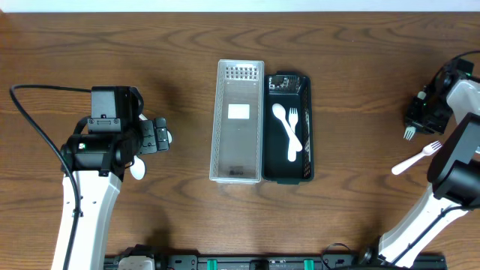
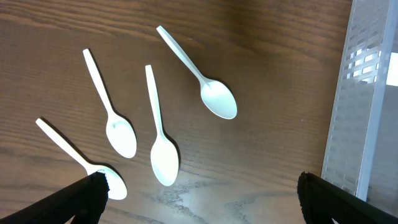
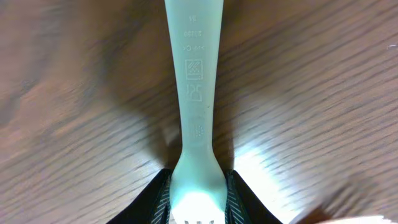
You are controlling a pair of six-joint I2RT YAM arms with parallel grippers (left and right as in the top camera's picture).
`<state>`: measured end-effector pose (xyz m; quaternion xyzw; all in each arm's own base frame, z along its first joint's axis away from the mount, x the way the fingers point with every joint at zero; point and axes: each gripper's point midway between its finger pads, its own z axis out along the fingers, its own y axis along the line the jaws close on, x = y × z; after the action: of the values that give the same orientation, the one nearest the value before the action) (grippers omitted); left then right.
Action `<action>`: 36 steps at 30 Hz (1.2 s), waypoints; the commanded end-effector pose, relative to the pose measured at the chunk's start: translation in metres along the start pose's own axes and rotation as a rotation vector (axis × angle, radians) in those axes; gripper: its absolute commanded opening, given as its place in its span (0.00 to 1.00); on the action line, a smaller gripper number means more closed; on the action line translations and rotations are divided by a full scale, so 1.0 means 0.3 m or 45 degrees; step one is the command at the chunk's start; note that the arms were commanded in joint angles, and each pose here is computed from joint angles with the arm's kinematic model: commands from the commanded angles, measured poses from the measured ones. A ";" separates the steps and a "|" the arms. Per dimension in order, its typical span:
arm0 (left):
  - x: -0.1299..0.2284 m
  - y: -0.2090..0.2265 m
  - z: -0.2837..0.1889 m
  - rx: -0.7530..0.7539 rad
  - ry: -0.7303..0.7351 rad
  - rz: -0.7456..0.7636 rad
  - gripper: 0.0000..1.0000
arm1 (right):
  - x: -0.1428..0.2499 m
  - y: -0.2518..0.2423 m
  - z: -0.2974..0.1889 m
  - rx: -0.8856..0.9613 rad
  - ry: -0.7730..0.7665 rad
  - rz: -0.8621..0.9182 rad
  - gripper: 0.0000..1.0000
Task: Pack container
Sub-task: 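Return the right gripper and grasp the upper white fork, then carry the fork left and release it into the dark green basket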
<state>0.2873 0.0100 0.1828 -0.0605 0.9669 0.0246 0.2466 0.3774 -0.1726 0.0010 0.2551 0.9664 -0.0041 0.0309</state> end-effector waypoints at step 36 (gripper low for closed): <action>-0.015 0.003 -0.006 -0.008 -0.012 -0.007 0.99 | 0.604 0.978 -0.306 -0.159 -0.095 -0.464 0.20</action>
<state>0.2874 0.0100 0.1829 -0.0605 0.9669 0.0245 0.2468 0.3622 0.1750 0.0900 0.0633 0.9931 0.0502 0.0852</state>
